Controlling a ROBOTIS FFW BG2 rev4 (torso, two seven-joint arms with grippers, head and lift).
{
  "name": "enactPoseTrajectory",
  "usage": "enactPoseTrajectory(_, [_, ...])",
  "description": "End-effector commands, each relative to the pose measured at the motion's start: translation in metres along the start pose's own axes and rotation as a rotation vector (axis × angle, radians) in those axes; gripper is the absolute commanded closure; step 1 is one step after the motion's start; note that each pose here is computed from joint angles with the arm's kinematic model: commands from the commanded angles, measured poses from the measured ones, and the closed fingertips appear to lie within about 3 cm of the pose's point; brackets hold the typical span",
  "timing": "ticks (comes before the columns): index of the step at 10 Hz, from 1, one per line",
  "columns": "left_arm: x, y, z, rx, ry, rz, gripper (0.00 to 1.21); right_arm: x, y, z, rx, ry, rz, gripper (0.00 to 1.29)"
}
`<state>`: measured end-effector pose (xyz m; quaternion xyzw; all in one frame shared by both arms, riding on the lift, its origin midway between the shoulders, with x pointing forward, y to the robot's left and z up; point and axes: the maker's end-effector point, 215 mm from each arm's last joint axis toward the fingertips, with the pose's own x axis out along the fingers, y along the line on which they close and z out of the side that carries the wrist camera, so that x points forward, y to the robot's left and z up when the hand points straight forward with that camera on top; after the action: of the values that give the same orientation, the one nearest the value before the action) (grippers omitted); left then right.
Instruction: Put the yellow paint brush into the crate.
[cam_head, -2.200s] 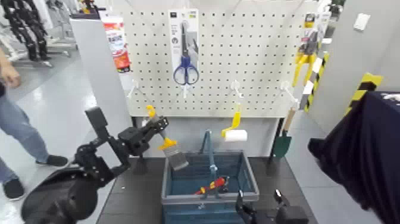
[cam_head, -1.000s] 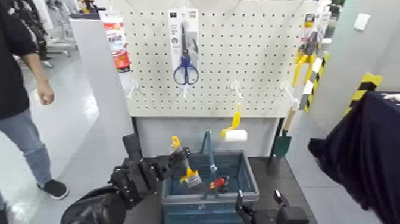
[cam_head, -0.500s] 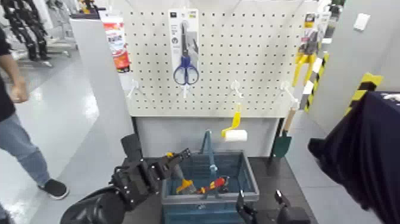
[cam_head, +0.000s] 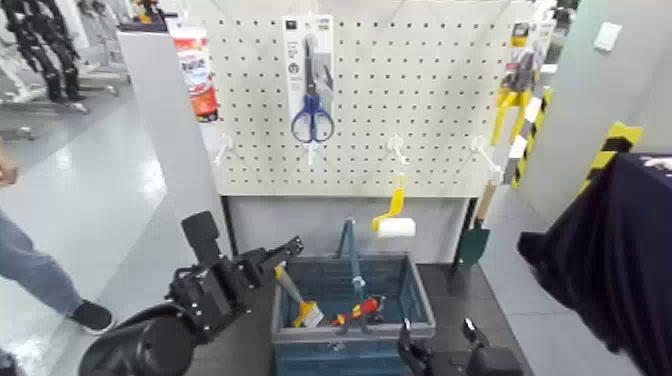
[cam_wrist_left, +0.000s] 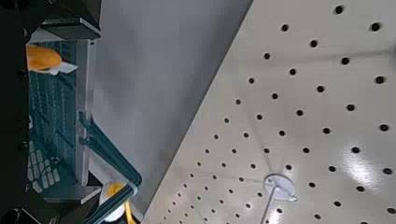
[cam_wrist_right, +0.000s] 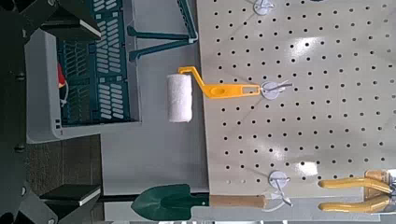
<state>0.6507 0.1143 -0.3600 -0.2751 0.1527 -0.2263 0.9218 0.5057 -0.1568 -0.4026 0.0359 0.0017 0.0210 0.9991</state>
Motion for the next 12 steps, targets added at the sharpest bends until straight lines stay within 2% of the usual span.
enactPoseTrajectory(1, [-0.01,0.0,0.024,0.069,-0.058,0.014,0.13,0.0,0.0,0.0,0.0,0.001,0.0,0.14])
enactPoseTrajectory(3, [-0.022,-0.012,0.051,0.223,-0.147,0.02,0.12,-0.001,-0.001,-0.001,0.0,0.003,-0.002,0.14])
enactPoseTrajectory(5, [-0.038,-0.02,0.058,0.325,-0.204,0.048,0.12,-0.001,-0.002,-0.001,0.0,0.004,-0.005,0.15])
enactPoseTrajectory(6, [-0.049,-0.015,0.057,0.372,-0.217,0.096,0.12,-0.001,-0.004,-0.001,-0.001,0.003,-0.007,0.15])
enactPoseTrajectory(12, [-0.099,0.005,0.013,0.483,-0.239,0.237,0.12,-0.003,-0.006,0.0,0.001,-0.001,-0.014,0.14])
